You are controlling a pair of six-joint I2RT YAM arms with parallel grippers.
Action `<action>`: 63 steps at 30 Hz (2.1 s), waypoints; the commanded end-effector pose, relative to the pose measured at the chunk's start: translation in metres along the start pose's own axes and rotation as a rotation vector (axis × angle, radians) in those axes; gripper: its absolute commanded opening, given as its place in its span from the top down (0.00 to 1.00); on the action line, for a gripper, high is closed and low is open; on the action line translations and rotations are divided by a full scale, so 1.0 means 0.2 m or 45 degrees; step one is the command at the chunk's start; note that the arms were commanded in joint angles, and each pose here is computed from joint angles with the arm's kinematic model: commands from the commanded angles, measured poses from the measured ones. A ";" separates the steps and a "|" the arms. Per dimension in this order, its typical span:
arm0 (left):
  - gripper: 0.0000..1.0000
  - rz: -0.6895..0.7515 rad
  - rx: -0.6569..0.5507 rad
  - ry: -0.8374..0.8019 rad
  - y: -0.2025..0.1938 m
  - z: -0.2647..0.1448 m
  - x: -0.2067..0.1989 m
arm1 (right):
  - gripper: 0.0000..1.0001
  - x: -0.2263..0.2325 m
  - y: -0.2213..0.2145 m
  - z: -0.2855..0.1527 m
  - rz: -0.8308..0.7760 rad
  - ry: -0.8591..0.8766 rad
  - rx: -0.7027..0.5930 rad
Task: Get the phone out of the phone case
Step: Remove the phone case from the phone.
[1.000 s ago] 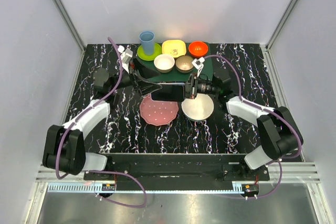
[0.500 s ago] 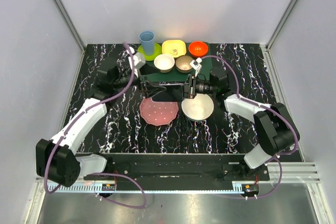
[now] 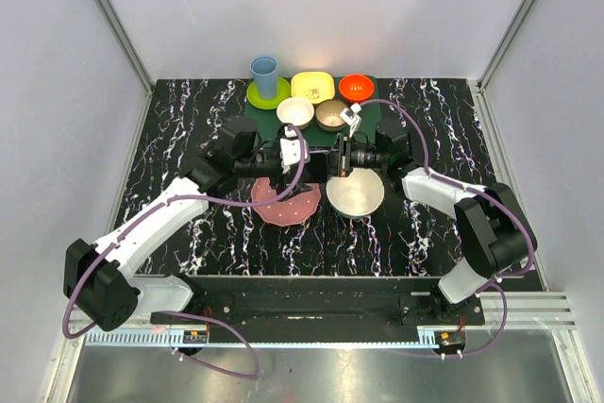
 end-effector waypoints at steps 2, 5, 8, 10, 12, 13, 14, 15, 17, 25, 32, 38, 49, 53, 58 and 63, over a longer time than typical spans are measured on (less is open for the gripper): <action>0.01 0.204 0.075 0.118 0.00 0.00 0.07 | 1.00 0.07 0.14 0.01 -0.116 0.082 -0.046; 0.01 0.234 0.070 0.178 -0.02 0.02 0.09 | 1.00 0.08 0.14 0.01 -0.111 0.087 -0.042; 0.01 0.262 0.068 0.203 -0.03 0.03 0.11 | 1.00 0.08 0.14 0.01 -0.113 0.092 -0.039; 0.01 0.275 0.078 0.202 -0.04 0.04 0.11 | 1.00 0.09 0.14 0.01 -0.108 0.098 -0.033; 0.01 0.294 0.089 0.194 -0.05 0.05 0.10 | 1.00 0.08 0.14 0.01 -0.096 0.098 -0.026; 0.01 0.298 0.095 0.190 -0.06 0.06 0.10 | 1.00 0.09 0.14 0.01 -0.089 0.106 -0.020; 0.01 0.309 0.096 0.192 -0.06 0.06 0.10 | 1.00 0.09 0.14 0.01 -0.091 0.107 -0.021; 0.01 0.315 0.102 0.186 -0.06 0.07 0.09 | 1.00 0.09 0.14 0.01 -0.089 0.106 -0.020; 0.01 0.319 0.110 0.185 -0.07 0.07 0.09 | 1.00 0.10 0.14 0.01 -0.091 0.112 -0.018; 0.01 0.344 0.144 0.172 -0.11 0.12 0.06 | 1.00 0.10 0.14 0.01 -0.081 0.118 -0.008; 0.07 0.355 0.151 0.201 -0.11 0.13 0.07 | 1.00 0.10 0.14 0.01 -0.079 0.119 -0.009; 0.16 0.355 0.152 0.221 -0.12 0.14 0.07 | 1.00 0.12 0.15 0.00 -0.080 0.127 -0.013; 0.61 0.338 0.143 0.199 -0.12 0.16 0.05 | 1.00 0.11 0.15 0.01 -0.087 0.120 -0.019; 0.81 0.303 0.120 0.175 -0.10 0.16 0.03 | 1.00 0.11 0.15 0.01 -0.113 0.110 -0.031; 0.96 0.219 0.088 0.145 -0.07 0.17 0.00 | 1.00 0.10 0.16 0.00 -0.168 0.091 -0.060; 1.00 0.139 0.053 0.149 -0.04 0.18 0.01 | 1.00 0.11 0.16 -0.02 -0.219 0.092 -0.082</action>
Point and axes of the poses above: each gripper's point midway between its finger pads, its own z axis out along the fingers, its own x axis along the line the jaws close on, y = z × x, the point moved 3 cm from there along -z, back along the fingers, and after that the axes turned 12 degrees about -z, right-handed, at the moved point
